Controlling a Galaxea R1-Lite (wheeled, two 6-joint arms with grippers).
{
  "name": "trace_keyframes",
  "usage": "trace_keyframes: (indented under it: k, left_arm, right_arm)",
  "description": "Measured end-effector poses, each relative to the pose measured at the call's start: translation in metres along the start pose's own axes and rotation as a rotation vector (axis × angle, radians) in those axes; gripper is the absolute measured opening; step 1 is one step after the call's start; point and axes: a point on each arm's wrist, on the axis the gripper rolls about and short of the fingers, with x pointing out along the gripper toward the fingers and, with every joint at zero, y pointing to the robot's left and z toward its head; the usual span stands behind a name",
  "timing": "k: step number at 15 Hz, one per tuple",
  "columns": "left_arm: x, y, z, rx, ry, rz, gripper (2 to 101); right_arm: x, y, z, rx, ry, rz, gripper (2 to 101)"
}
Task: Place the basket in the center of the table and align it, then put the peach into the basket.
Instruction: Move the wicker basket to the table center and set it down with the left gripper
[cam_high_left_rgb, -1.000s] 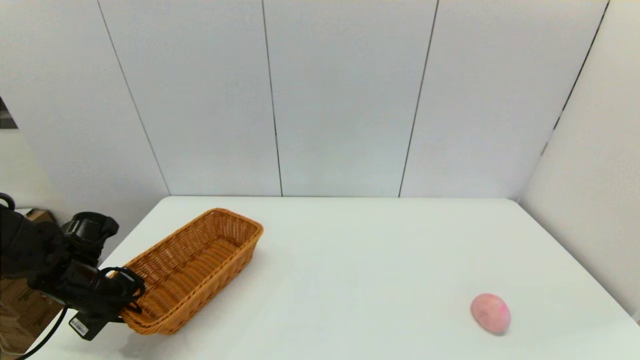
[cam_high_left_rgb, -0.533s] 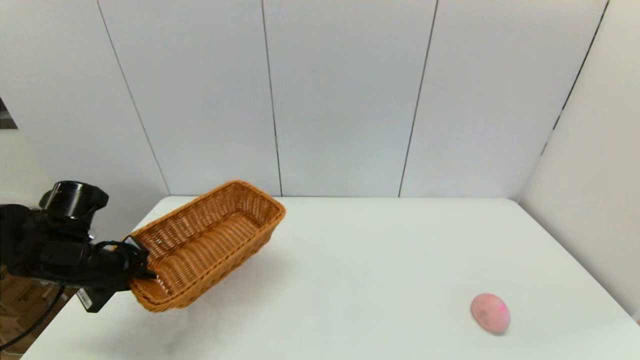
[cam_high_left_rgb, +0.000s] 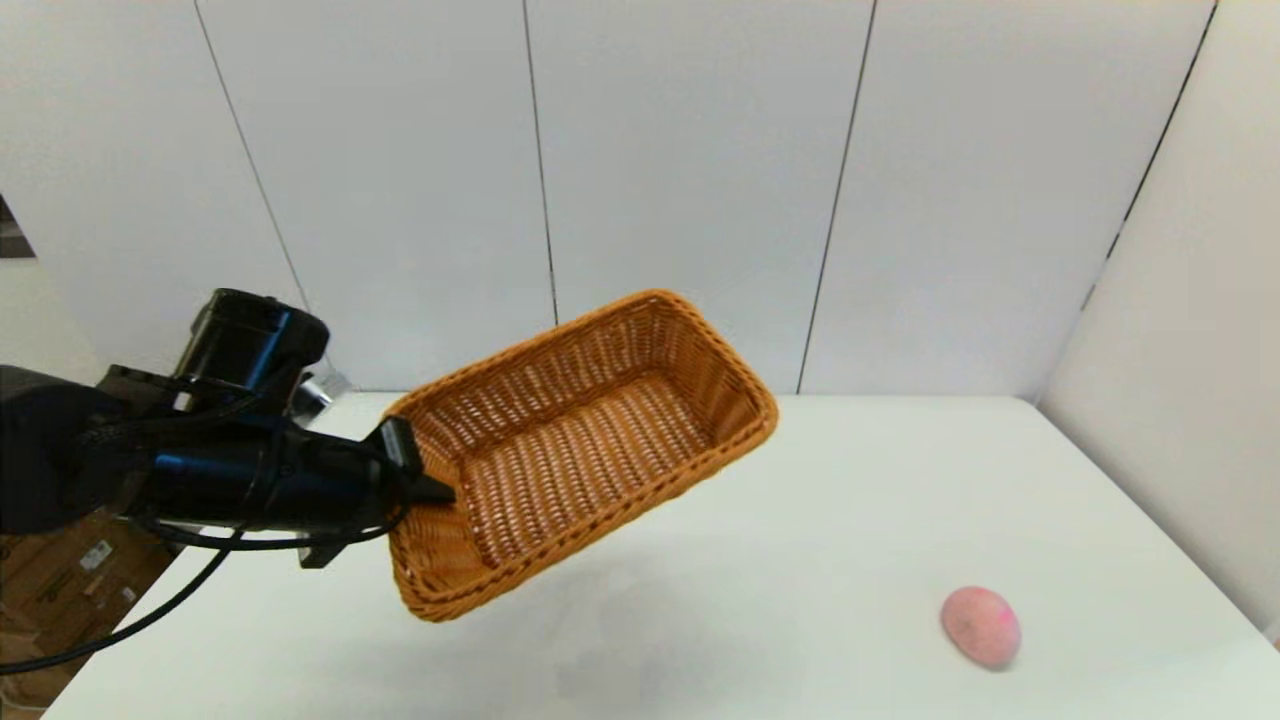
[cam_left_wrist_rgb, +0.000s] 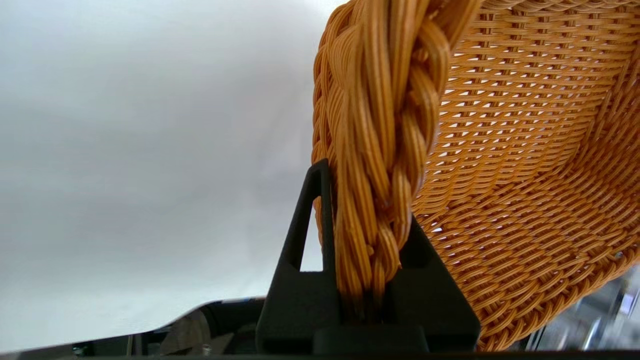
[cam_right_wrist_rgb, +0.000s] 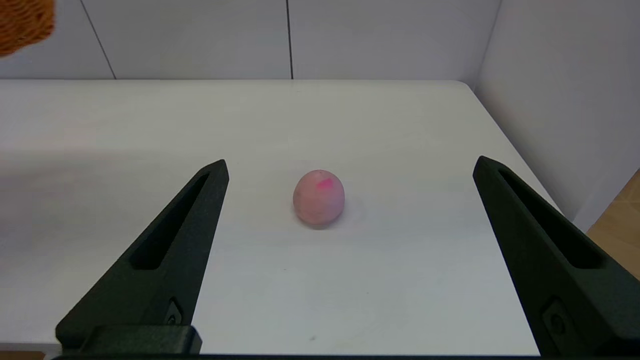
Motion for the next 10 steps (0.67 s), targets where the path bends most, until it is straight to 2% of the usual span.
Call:
trace_keyframes:
  k: [3, 7, 10]
  left_arm:
    - [0.032, -0.013, -0.011, 0.118, 0.098, 0.016, 14.3]
    - [0.075, -0.019, -0.038, 0.225, 0.239, 0.065, 14.3]
    - [0.093, -0.017, -0.047, 0.308, 0.293, 0.082, 14.3]
  right_arm:
    - [0.000, 0.000, 0.000, 0.000, 0.000, 0.000, 97.1]
    - [0.000, 0.000, 0.000, 0.001, 0.000, -0.001, 97.1]
    - [0.000, 0.000, 0.000, 0.001, 0.000, 0.000, 97.1]
